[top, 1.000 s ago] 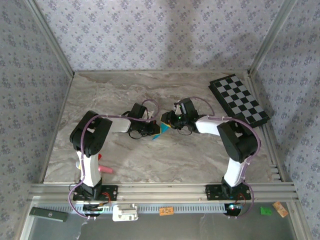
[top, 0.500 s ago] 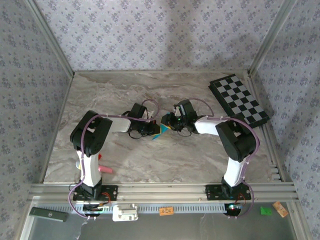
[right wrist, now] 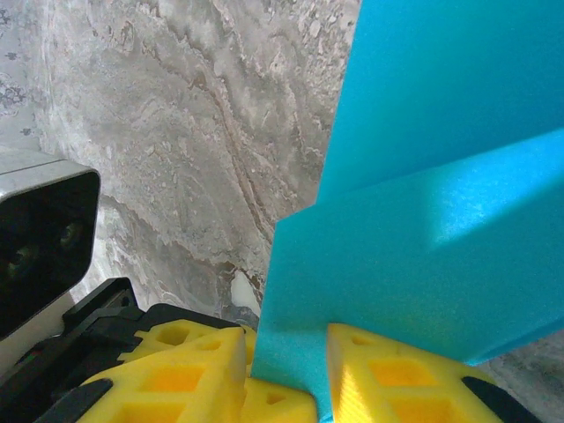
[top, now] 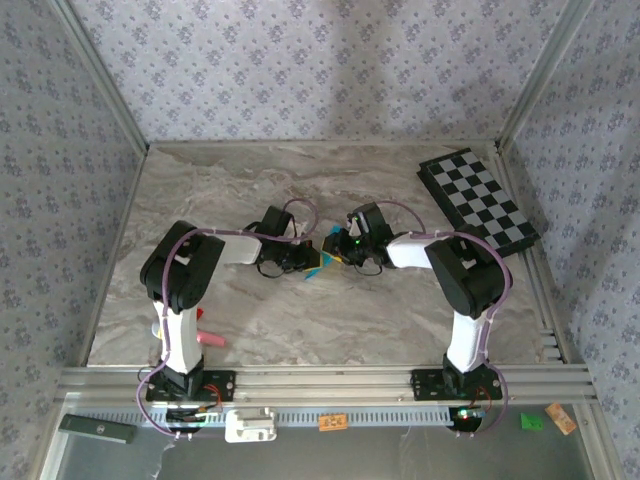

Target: Fold a paper plane with a square sheet of paper (pick it up from the middle)

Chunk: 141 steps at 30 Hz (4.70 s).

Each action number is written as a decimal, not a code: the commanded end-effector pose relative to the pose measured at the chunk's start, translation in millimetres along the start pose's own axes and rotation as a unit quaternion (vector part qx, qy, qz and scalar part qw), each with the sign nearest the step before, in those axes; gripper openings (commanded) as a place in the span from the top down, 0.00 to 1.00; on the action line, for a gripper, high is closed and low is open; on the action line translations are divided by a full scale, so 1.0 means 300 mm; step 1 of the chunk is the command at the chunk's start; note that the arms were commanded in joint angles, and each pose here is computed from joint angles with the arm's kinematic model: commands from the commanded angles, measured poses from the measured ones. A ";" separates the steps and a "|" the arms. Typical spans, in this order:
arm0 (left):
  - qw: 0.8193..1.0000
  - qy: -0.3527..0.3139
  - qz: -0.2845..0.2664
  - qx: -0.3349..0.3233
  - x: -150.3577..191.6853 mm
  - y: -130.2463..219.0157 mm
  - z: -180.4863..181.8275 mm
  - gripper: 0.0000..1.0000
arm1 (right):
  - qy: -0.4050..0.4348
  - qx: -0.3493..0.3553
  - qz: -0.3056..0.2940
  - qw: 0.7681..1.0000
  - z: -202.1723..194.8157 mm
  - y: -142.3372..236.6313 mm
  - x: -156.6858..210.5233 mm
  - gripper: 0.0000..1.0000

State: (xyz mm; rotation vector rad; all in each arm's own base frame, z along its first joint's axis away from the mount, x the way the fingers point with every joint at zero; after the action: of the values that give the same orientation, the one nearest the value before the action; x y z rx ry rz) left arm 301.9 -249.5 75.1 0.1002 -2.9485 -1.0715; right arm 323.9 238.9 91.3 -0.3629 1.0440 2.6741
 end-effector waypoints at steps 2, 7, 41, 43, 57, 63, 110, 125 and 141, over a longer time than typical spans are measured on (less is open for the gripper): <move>0.999 0.026 0.019 -0.024 0.019 -0.022 0.050 0.97 | -0.006 0.017 0.016 1.000 -0.031 -0.018 0.012 0.69; 0.999 0.026 0.018 -0.023 0.019 -0.017 0.046 0.96 | -0.012 0.026 0.018 0.999 -0.048 -0.021 0.018 0.69; 0.999 0.028 0.019 -0.043 0.077 0.072 0.029 0.89 | -0.024 0.051 0.034 0.998 -0.098 -0.037 0.026 0.69; 0.998 0.029 0.021 -0.049 0.082 0.073 0.037 0.90 | -0.025 0.054 0.036 0.998 -0.099 -0.037 0.027 0.69; 0.998 0.021 0.033 -0.054 0.094 0.086 0.030 0.88 | -0.030 0.061 0.047 0.997 -0.107 -0.049 0.031 0.71; 0.997 0.021 0.040 -0.067 0.109 0.098 0.037 0.87 | -0.030 0.062 0.049 0.996 -0.107 -0.050 0.031 0.72; 0.999 -0.031 0.006 -0.024 0.026 0.130 -0.121 0.87 | -0.038 0.075 0.061 0.995 -0.117 -0.058 0.036 0.74; 0.997 -0.019 0.043 -0.068 0.039 0.041 -0.047 0.94 | -0.039 0.080 0.064 0.994 -0.121 -0.058 0.039 0.76; 0.991 -0.004 0.072 -0.115 0.096 0.021 0.035 0.95 | -0.041 0.101 0.074 0.991 -0.135 -0.059 0.048 0.79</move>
State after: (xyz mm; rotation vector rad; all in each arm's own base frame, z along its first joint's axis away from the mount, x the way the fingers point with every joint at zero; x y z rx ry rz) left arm 282.2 -245.7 85.3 -0.0679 -2.8323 -1.3098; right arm 330.5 237.6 80.1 -0.2432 1.1405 2.7126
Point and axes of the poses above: each hand's point on the last joint's axis, 136 mm out from that joint toward the fingers, its own y axis back along the fingers, its own z axis along the line the jaws close on, x = y × z, the point moved 8 cm from there along y, back along the fingers, and after that the axes turned 11 degrees about y, right-handed, at the moved point
